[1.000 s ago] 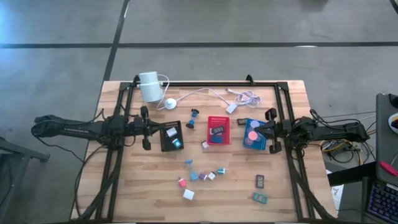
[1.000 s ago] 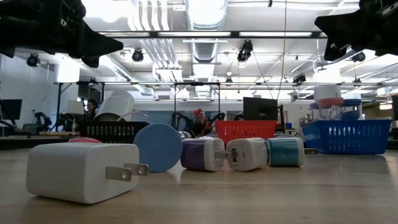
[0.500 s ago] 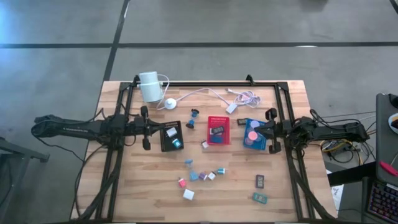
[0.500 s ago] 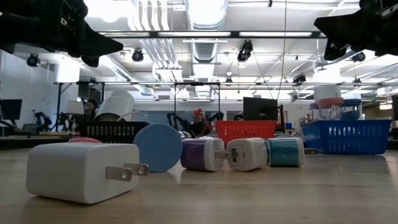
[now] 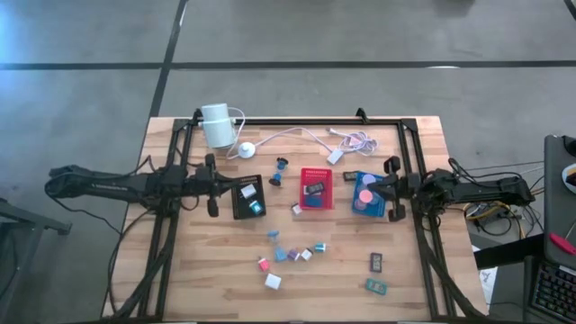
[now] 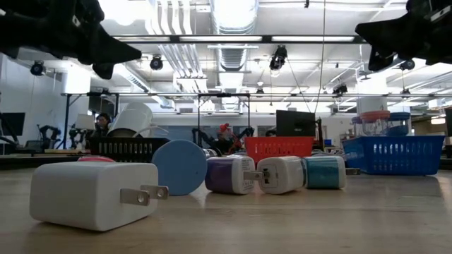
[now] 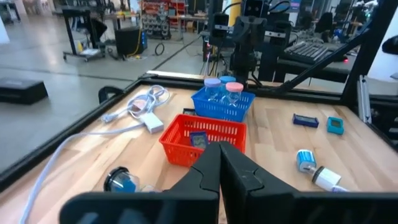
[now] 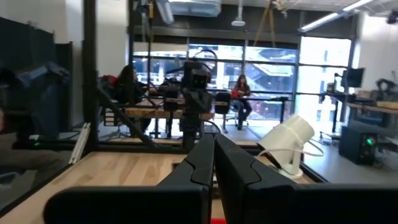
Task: Pick & Place Office items
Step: Put the white charger adapter into the black bin
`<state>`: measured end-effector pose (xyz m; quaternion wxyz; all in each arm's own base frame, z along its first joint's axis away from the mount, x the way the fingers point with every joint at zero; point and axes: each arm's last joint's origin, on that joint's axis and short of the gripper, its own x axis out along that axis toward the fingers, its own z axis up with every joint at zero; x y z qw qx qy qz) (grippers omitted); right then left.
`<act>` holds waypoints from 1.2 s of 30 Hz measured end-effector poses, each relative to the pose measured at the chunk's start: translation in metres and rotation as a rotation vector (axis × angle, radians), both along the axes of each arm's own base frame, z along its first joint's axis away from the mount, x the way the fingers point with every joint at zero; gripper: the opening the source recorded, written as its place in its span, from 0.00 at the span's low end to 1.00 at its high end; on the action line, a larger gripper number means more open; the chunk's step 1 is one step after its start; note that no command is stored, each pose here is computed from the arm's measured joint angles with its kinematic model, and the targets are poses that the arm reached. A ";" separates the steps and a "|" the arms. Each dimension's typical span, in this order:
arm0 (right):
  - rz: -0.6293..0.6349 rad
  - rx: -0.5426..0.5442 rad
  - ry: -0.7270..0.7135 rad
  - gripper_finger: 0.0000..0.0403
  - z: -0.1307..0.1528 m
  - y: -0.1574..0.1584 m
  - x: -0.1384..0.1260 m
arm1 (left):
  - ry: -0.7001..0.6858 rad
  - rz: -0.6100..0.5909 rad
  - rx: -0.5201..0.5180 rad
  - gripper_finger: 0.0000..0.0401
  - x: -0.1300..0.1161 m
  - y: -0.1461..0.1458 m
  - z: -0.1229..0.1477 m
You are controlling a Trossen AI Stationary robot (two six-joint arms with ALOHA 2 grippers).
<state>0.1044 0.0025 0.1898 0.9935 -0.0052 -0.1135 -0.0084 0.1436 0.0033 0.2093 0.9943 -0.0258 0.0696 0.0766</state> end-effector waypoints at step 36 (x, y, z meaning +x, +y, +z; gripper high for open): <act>-0.052 0.038 0.006 0.02 -0.001 -0.002 0.000 | 0.656 -0.434 -0.128 0.34 0.149 -0.170 0.006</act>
